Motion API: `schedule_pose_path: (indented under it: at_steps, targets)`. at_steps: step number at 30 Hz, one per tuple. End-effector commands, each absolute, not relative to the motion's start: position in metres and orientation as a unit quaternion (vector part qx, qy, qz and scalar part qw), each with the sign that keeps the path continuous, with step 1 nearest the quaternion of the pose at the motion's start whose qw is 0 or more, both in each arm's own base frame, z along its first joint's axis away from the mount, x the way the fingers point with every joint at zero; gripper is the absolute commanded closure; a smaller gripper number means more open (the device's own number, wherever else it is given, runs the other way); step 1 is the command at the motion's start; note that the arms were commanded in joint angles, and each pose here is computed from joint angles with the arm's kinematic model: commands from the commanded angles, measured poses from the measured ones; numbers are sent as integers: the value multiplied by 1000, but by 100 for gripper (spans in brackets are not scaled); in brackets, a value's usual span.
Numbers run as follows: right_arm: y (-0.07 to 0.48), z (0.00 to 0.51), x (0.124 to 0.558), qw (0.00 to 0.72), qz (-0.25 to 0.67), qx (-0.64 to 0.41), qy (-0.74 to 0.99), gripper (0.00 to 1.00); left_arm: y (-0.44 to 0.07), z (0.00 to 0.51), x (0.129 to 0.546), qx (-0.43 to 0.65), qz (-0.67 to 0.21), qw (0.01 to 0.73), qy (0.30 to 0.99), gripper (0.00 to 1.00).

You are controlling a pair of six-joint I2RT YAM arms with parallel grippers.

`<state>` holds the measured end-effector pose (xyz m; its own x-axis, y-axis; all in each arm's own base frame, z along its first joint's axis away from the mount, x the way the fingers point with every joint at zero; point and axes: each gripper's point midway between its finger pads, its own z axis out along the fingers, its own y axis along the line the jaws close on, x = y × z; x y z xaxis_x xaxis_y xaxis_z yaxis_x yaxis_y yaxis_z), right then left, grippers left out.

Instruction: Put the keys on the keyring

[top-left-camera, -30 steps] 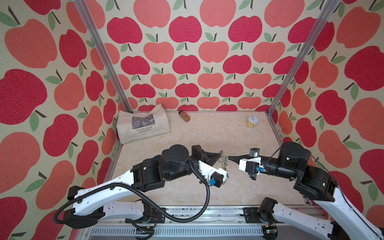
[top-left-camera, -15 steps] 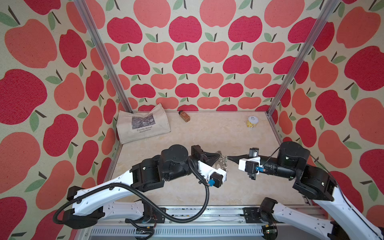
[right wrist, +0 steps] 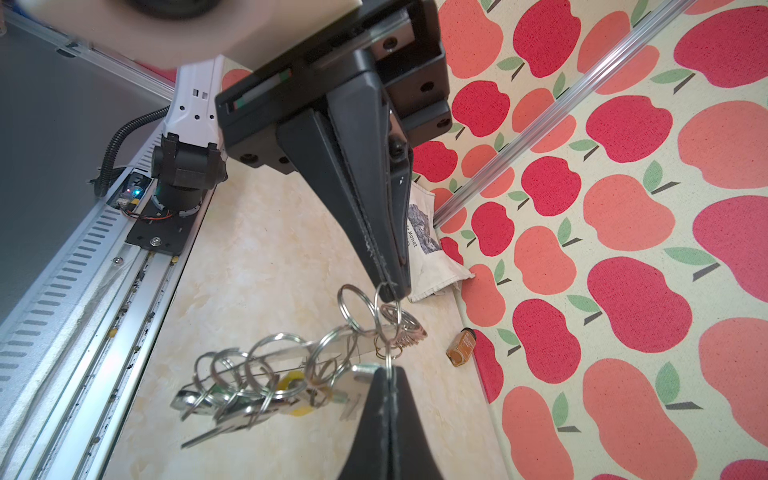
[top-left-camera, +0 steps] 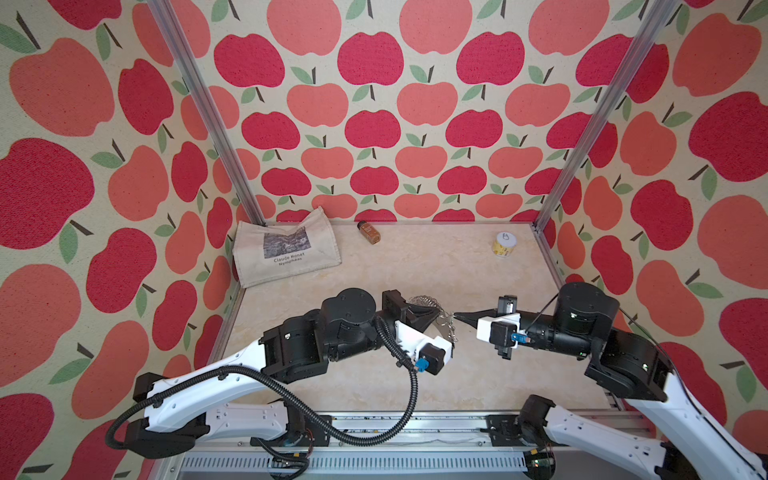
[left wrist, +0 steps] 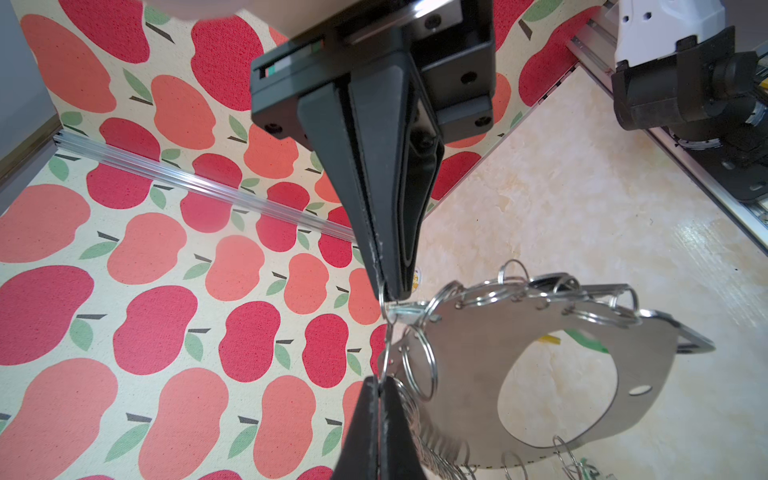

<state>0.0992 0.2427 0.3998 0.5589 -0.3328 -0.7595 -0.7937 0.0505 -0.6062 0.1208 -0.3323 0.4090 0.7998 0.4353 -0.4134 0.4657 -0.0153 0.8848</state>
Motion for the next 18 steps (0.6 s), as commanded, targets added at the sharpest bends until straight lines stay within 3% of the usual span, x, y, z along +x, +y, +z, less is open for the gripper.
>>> schedule_pose_path:
  at_steps: [1, 18]
  targets:
    - [248, 415, 89, 595, 221, -660, 401, 100, -332, 434, 111, 696, -44, 649, 303, 100]
    - [252, 412, 88, 586, 232, -666, 399, 100, -333, 437, 110, 697, -53, 650, 299, 100]
